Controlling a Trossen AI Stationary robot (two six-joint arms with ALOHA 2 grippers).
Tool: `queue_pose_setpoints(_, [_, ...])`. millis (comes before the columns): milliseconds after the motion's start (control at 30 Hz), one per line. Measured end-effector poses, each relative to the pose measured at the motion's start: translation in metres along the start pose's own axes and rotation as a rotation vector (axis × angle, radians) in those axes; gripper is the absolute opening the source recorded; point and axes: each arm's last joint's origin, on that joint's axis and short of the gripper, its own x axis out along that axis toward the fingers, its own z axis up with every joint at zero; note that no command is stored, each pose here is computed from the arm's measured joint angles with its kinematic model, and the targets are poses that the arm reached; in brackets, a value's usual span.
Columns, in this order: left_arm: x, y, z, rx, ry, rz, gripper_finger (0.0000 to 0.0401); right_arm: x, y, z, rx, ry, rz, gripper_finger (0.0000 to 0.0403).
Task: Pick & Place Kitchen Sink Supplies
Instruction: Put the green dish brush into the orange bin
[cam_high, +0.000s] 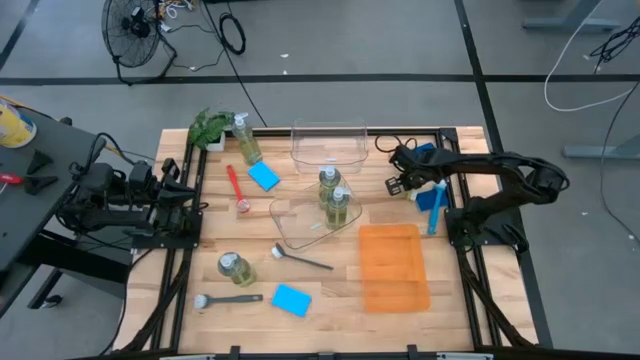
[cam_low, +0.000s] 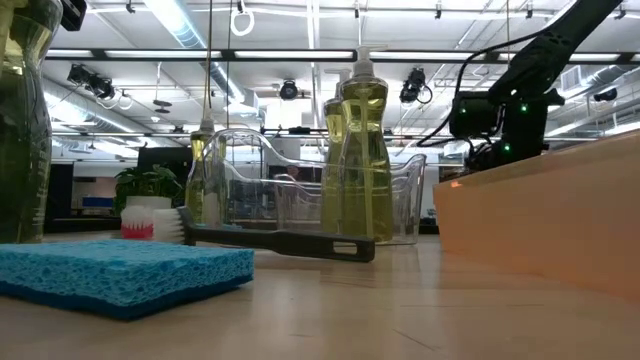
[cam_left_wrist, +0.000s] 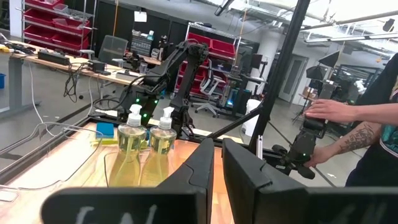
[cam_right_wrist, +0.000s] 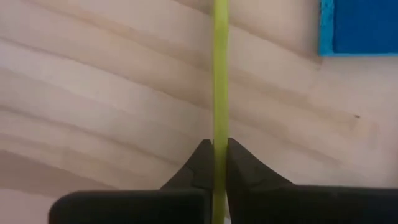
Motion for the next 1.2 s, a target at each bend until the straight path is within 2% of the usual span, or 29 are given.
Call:
queue_pose_setpoints(433, [0.000,0.000,0.000,0.000,0.000,0.000,0.0037,-0.047,-0.013,-0.005,-0.004,-0.138,0.081,0.0011])
queue_pose_setpoints(667, [0.000,0.000,0.000,0.000,0.000,0.000,0.0037,-0.084,-0.010,0.010,-0.066,-0.241,0.132,0.0011])
queue_pose_setpoints(900, [0.000,0.000,0.000,0.000,0.000,0.000,0.0037,-0.135,-0.001,0.028,-0.236,-0.349,0.170,0.0011])
queue_pose_setpoints(1033, [0.000,0.000,0.000,0.000,0.000,0.000,0.0037,-0.166,0.006,0.032,-0.376,-0.427,0.198,0.0011])
queue_pose_setpoints(1200, [0.000,0.000,0.000,0.000,0.000,0.000,0.0037,-0.189,0.015,0.029,-0.558,-0.482,0.220,0.0010])
